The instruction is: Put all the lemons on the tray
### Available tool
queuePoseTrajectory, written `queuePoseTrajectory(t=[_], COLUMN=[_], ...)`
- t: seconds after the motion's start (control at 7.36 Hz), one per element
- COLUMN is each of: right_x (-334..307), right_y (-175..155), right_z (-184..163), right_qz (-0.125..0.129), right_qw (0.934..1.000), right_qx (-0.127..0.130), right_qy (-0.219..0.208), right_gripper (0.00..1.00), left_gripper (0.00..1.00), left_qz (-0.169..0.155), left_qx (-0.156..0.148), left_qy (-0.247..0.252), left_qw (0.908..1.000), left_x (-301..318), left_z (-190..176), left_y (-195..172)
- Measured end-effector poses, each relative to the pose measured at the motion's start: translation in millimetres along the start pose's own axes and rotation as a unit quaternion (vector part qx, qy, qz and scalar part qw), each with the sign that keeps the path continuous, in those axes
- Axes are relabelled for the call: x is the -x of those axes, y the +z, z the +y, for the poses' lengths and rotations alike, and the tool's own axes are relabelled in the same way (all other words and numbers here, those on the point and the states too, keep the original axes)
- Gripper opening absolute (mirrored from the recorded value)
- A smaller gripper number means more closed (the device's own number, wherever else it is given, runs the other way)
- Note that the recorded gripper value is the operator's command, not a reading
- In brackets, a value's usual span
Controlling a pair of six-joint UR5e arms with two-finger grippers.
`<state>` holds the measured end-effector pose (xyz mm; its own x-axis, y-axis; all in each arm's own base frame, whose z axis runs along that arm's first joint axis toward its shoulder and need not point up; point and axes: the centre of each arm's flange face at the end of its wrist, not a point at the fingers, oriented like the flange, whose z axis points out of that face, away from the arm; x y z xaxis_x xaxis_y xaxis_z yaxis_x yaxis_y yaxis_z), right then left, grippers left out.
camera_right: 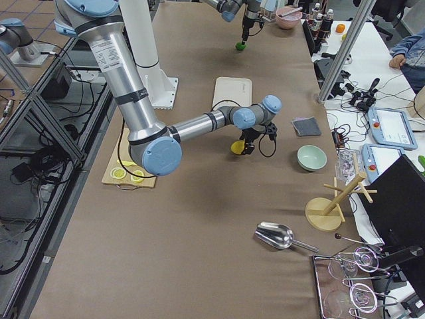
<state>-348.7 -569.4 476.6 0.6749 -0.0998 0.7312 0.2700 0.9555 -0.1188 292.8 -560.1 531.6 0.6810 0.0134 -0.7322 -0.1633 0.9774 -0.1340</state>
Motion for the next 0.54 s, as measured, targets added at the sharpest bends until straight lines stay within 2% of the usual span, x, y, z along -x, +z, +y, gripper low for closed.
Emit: queuePoseTrajectory(t=[0.14, 0.27, 0.41, 0.54], right_x=[0.6, 1.4, 3.6, 8.5], right_y=[1.5, 2.0, 0.8, -5.5], right_z=[0.4, 0.6, 0.1, -1.5], right_qz=[0.000, -0.002, -0.004, -0.011], right_qw=[1.0000, 1.0000, 1.0000, 0.9999], right_qx=[0.002, 0.003, 0.003, 0.001], right_qy=[0.000, 0.001, 0.002, 0.002], right_gripper=[0.34, 0.34, 0.35, 0.35], left_gripper=[0.97, 0.75, 0.42, 0.00], left_qz=[-0.003, -0.005, -0.004, 0.002], left_qx=[0.009, 0.013, 0.014, 0.018], left_qy=[0.000, 0.001, 0.001, 0.002], left_qw=[1.0000, 0.9999, 0.9999, 0.9998], left_x=[1.1, 1.8, 1.2, -1.9], left_z=[-0.3, -1.1, -1.8, -2.4], left_y=[11.6, 18.6, 21.0, 20.6])
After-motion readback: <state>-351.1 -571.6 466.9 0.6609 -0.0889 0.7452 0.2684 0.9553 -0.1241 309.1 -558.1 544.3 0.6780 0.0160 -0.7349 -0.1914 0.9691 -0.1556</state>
